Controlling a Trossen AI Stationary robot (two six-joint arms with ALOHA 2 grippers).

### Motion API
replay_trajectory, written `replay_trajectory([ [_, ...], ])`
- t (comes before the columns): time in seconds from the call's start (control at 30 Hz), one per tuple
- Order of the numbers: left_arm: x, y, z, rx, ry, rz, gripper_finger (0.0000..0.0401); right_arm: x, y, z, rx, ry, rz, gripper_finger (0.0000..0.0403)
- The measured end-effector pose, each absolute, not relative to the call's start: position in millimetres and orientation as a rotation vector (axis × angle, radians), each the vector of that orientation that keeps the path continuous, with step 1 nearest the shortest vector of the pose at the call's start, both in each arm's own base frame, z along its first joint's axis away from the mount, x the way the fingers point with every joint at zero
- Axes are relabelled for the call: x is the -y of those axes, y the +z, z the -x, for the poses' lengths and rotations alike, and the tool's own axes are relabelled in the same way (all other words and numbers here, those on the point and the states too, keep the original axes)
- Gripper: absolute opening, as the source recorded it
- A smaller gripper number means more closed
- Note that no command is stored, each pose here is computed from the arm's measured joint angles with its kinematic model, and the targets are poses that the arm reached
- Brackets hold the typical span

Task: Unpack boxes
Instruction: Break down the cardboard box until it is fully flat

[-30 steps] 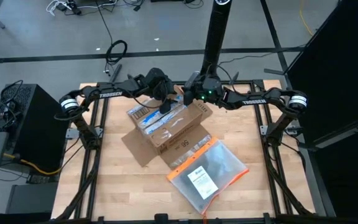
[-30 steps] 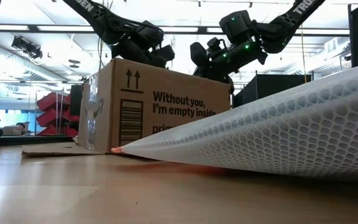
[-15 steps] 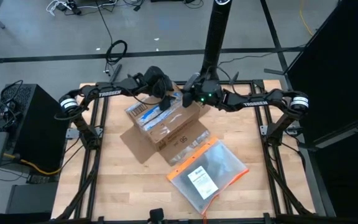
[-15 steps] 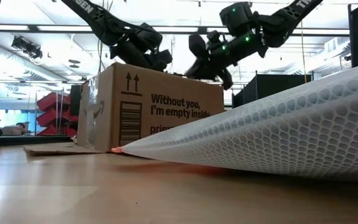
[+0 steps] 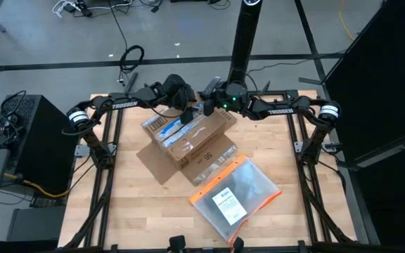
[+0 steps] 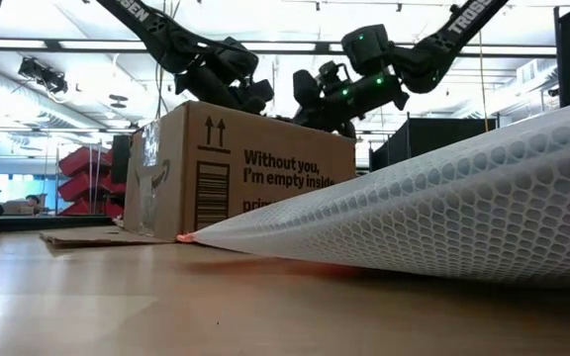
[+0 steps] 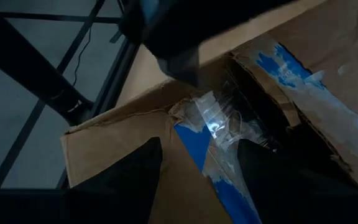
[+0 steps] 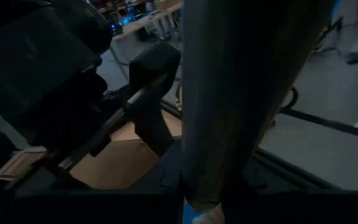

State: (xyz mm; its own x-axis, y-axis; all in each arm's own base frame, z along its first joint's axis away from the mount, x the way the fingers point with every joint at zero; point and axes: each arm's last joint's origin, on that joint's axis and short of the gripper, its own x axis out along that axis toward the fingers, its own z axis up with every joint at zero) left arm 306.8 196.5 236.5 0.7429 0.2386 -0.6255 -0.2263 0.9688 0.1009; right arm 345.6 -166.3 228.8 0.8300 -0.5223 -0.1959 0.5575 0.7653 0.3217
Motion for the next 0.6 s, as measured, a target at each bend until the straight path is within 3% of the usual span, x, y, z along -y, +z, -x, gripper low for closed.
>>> replay_trajectory([
  [0.6,-200.0,236.3,-304.1,-0.686,0.281,0.039,0.0209,156.9,222.9,-344.6,-0.224,-0.587,-0.350,0.0040],
])
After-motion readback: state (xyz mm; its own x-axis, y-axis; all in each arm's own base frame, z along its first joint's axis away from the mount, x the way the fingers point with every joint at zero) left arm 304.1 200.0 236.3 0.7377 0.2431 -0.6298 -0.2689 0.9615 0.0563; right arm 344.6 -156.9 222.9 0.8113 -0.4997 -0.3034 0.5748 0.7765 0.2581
